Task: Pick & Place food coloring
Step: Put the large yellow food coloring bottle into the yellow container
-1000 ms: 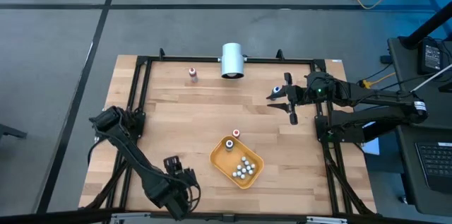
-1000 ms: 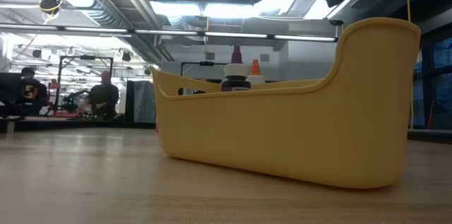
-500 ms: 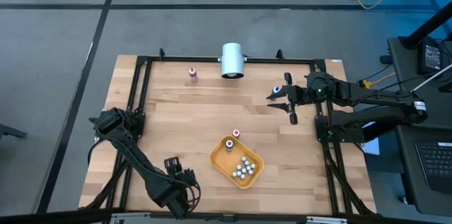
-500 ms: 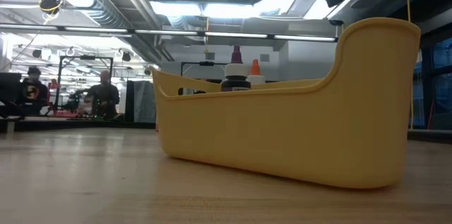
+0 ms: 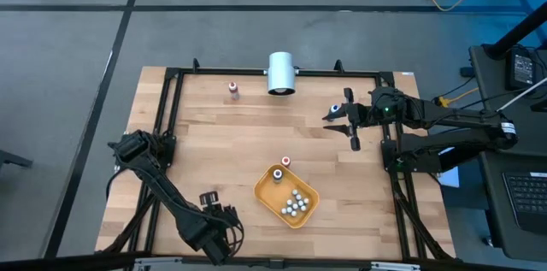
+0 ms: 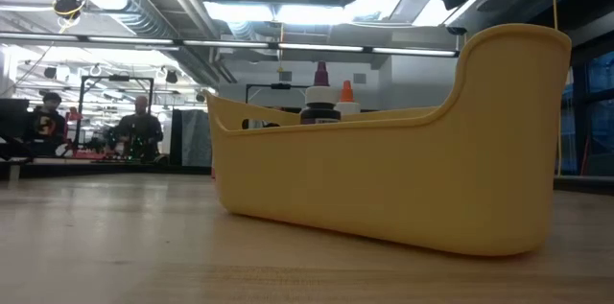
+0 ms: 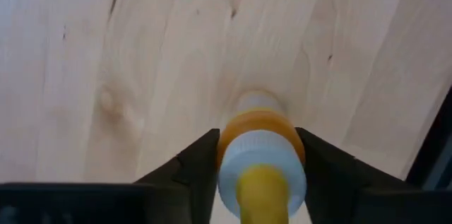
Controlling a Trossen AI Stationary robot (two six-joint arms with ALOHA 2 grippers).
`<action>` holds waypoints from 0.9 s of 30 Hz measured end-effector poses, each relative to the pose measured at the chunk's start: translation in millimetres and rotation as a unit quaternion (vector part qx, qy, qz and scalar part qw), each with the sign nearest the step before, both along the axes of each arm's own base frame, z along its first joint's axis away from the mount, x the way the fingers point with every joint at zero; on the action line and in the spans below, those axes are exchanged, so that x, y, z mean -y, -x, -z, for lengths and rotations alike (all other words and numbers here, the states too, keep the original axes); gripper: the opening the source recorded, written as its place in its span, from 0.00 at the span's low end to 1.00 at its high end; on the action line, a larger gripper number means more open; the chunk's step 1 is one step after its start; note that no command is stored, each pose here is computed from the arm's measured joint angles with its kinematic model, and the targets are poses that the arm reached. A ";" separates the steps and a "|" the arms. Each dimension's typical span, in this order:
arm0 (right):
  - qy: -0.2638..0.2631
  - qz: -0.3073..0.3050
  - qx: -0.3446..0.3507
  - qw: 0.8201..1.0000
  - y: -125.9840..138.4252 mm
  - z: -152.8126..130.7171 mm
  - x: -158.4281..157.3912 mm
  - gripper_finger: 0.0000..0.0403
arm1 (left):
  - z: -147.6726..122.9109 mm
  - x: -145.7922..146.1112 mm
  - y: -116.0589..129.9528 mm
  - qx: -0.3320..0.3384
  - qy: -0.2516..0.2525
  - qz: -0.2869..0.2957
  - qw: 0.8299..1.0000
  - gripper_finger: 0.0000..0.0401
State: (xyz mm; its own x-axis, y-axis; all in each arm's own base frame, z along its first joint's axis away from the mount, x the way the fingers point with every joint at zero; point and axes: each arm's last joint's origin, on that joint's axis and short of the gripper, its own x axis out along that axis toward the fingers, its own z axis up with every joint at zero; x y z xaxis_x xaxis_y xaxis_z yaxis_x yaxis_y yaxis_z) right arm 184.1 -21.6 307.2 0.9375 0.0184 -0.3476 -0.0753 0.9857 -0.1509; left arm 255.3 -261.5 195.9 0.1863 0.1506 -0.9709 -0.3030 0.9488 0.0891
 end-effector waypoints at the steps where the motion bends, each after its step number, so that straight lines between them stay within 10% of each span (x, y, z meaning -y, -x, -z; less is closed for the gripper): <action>1: 0.000 0.000 0.000 1.000 0.0 -0.1 0.0 0.30 | 0.0 0.0 0.0 0.000 0.000 0.000 1.000 0.38; 10: 0.000 0.000 0.000 1.000 -0.1 0.0 0.0 0.30 | -9.8 -0.8 -1.6 0.014 0.016 -0.002 1.000 0.36; 27: 0.000 0.000 0.000 1.000 -0.1 0.1 0.0 0.30 | -146.9 -55.6 -3.9 0.196 0.056 0.018 0.979 0.36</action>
